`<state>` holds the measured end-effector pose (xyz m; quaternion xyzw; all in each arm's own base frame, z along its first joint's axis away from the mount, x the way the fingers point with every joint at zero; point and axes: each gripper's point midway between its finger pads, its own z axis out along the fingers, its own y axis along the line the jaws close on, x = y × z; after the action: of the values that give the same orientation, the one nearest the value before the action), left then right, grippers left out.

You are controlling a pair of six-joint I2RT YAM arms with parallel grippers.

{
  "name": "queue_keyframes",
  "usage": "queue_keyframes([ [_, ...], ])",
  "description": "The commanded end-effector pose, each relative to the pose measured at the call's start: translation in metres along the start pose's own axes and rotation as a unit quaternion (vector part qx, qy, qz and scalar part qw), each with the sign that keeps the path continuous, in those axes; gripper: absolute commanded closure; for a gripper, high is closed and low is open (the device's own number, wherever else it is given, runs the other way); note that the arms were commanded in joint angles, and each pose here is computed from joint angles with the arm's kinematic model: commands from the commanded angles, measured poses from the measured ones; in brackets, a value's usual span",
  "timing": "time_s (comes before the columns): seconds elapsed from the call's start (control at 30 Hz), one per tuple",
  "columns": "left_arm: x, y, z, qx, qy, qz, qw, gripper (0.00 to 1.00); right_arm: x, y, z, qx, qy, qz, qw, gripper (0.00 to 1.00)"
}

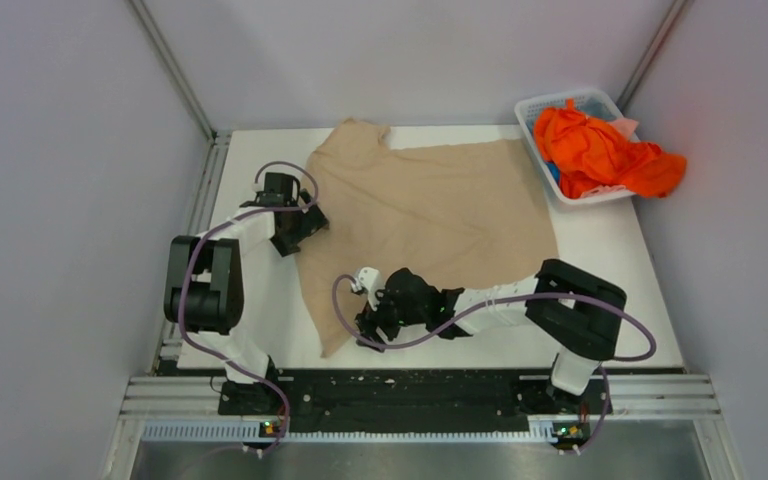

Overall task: Fold and stack the t-shirts
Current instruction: Flatten out the tshirt

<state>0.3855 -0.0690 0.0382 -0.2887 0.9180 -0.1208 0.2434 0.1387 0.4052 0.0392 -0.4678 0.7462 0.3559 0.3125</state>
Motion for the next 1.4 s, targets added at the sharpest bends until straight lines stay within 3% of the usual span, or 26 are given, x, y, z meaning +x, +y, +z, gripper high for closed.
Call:
queue_keyframes([
  [0.0, 0.002, 0.004, 0.008, -0.006, 0.014, 0.004, 1.0, 0.01, -0.019, 0.015, 0.014, -0.033, -0.027, -0.003, 0.999, 0.31],
  [0.23, 0.001, 0.003, 0.007, -0.004, 0.014, 0.004, 1.0, 0.01, 0.004, 0.018, 0.023, -0.046, 0.003, 0.02, 0.999, 0.33],
  [0.63, -0.009, 0.011, 0.011, -0.025, 0.007, -0.001, 1.0, 0.01, 0.119, 0.019, -0.046, 0.026, 0.153, 0.146, 0.977, 0.34],
  [0.77, -0.009, 0.011, 0.012, -0.023, 0.01, 0.0, 1.0, 0.01, 0.133, 0.018, -0.061, 0.042, 0.177, 0.161, 0.97, 0.34],
  [0.87, -0.01, 0.008, 0.012, -0.017, 0.01, 0.003, 1.0, 0.01, 0.116, 0.021, -0.063, 0.036, 0.154, 0.153, 0.975, 0.29],
  [1.0, -0.017, 0.003, 0.003, -0.015, 0.001, 0.008, 1.0, 0.01, 0.059, 0.029, -0.065, 0.014, 0.084, 0.124, 0.989, 0.25],
  [1.1, -0.028, -0.008, -0.013, 0.0, -0.013, 0.011, 1.0, 0.01, -0.002, 0.019, -0.08, 0.055, -0.007, 0.1, 0.993, 0.11],
  [1.17, -0.034, -0.022, -0.031, 0.028, -0.025, 0.016, 0.999, 0.01, -0.038, -0.002, -0.101, 0.122, -0.074, 0.118, 0.983, 0.01],
  [1.27, -0.036, -0.036, -0.057, 0.045, -0.043, 0.03, 0.998, 0.01, -0.069, -0.033, -0.139, 0.207, -0.154, 0.162, 0.952, 0.01],
  [1.37, -0.024, -0.041, -0.083, 0.032, -0.067, 0.057, 0.996, 0.01, -0.061, -0.076, -0.178, 0.292, -0.18, 0.225, 0.912, 0.01],
])
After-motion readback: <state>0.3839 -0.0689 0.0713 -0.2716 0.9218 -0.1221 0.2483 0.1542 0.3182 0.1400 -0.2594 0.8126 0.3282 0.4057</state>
